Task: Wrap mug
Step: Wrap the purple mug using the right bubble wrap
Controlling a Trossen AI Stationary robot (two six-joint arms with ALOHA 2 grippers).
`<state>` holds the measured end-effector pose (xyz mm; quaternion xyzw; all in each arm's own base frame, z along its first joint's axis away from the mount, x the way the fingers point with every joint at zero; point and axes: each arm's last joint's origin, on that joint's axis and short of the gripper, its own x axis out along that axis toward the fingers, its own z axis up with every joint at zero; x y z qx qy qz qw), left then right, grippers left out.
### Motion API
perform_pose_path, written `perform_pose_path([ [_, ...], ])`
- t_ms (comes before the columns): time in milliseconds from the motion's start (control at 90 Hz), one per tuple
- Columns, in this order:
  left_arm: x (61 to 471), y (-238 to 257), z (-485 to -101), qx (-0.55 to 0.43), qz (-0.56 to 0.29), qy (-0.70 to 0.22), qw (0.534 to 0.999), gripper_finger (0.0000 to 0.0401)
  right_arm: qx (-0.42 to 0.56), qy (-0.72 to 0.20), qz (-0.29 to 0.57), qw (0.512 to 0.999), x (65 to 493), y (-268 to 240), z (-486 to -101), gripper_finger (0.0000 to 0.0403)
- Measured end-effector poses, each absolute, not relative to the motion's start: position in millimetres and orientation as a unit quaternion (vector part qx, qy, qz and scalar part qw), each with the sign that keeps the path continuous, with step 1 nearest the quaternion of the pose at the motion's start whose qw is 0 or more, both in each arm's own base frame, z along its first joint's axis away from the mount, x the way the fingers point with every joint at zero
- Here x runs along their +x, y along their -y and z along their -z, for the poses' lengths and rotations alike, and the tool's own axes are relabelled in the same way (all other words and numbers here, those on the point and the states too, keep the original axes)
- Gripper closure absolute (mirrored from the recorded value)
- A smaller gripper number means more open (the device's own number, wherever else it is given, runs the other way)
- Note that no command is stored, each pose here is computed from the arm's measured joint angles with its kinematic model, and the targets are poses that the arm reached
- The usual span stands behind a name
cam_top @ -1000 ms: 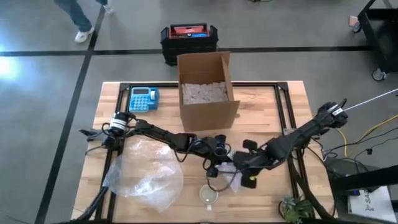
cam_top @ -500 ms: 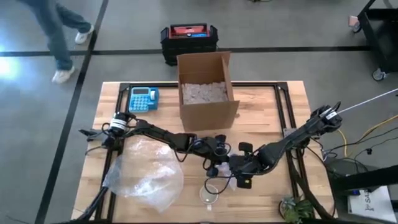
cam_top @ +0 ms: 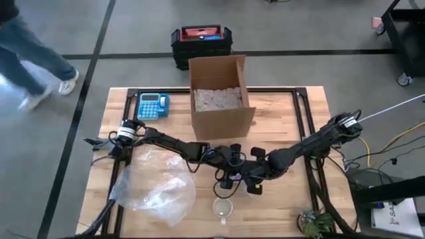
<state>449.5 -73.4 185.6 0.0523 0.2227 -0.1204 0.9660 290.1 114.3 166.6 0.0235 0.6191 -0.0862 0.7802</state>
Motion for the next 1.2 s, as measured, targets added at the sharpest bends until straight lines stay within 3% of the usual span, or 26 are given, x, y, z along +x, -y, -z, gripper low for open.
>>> perform_pose_path([
  [378, 449.8, 73.2, -187.2, 0.053, 0.120, -0.218, 0.967, 0.0401, 0.032, -0.647, 0.064, 0.759, 290.0, -116.4, -221.3, 0.0400],
  [556, 450.4, 73.9, -186.2, 0.051, 0.123, -0.214, 0.968, 0.0401, 0.082, -0.618, 0.014, 0.782, 291.9, -120.1, -244.1, 0.0400],
  [933, 449.3, 73.8, -185.1, 0.050, 0.122, -0.223, 0.966, 0.0401, 0.073, -0.611, 0.015, 0.788, 296.0, -122.3, -237.6, 0.0400],
  [1200, 444.5, 73.9, -197.5, 0.046, 0.120, -0.221, 0.967, 0.0401, 0.050, -0.652, 0.047, 0.755, 293.4, -118.1, -200.5, 0.0400],
])
